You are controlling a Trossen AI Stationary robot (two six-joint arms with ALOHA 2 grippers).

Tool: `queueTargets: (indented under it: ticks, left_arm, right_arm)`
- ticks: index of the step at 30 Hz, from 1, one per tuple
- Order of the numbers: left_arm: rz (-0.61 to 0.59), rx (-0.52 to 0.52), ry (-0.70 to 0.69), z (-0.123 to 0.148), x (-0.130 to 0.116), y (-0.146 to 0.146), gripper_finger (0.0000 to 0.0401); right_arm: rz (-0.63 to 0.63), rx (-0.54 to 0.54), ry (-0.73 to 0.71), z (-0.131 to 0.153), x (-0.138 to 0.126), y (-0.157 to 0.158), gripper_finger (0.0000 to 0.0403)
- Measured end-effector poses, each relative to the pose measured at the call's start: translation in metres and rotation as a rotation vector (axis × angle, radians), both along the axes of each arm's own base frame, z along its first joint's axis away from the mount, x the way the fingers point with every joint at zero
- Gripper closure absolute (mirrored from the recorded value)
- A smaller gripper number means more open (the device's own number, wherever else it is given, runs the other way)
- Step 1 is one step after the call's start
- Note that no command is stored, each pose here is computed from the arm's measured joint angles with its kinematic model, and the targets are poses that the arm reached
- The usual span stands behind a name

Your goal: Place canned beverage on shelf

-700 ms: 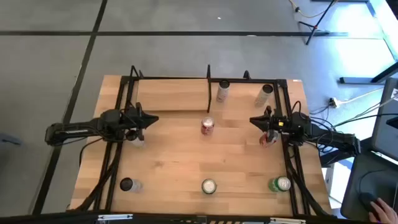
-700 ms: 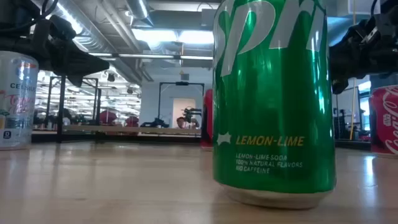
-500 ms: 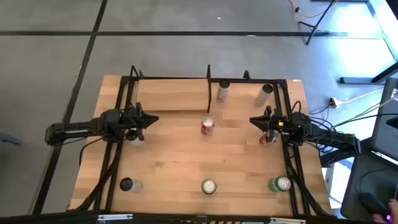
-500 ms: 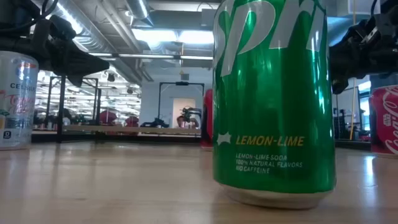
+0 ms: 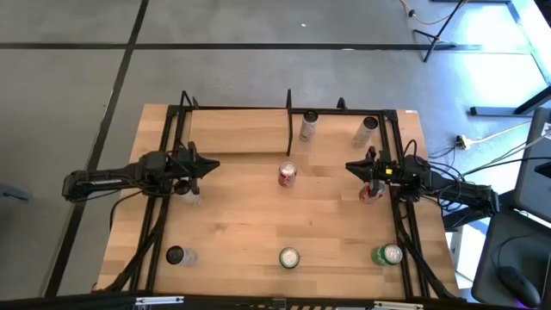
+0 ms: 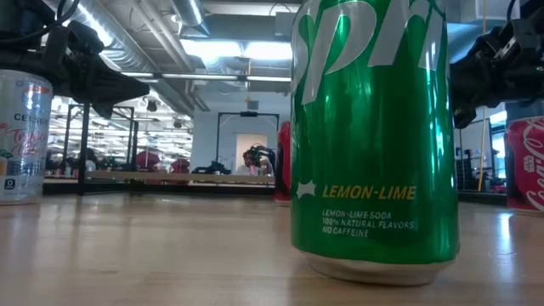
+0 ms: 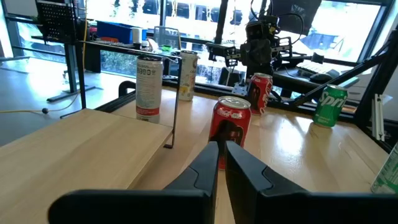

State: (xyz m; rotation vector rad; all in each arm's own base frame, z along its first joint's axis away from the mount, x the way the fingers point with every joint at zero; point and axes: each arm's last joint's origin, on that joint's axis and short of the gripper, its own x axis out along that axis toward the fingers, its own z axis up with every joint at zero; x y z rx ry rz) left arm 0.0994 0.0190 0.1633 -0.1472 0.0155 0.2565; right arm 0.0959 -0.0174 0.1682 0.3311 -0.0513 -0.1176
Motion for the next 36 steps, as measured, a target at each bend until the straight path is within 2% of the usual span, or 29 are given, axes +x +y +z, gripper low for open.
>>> queueTargets:
  ticks: [23,27,30,33,36]
  left_arm:
    - [-0.004,-0.017,-0.008,0.0,0.0,0.0,0.038]
    - [-0.003,-0.034,-0.075,0.006,0.0,0.0,0.038]
    - [-0.047,-0.132,-0.175,0.014,0.0,-0.001,0.038]
    - [-0.046,-0.155,-0.256,0.021,-0.001,-0.001,0.038]
    - [-0.062,-0.243,-0.324,0.025,-0.002,-0.001,0.038]
  right_arm:
    - [0.0,0.0,0.0,0.0,0.0,0.0,0.0358]
    - [0.0,0.0,0.0,0.0,0.0,0.0,0.0358]
    - [0.0,0.0,0.0,0.0,0.0,0.0,0.0358]
    - [0.0,0.0,-0.001,0.0,0.0,0.0,0.0358]
    - [0.0,0.0,-0.001,0.0,0.0,0.0,0.0358]
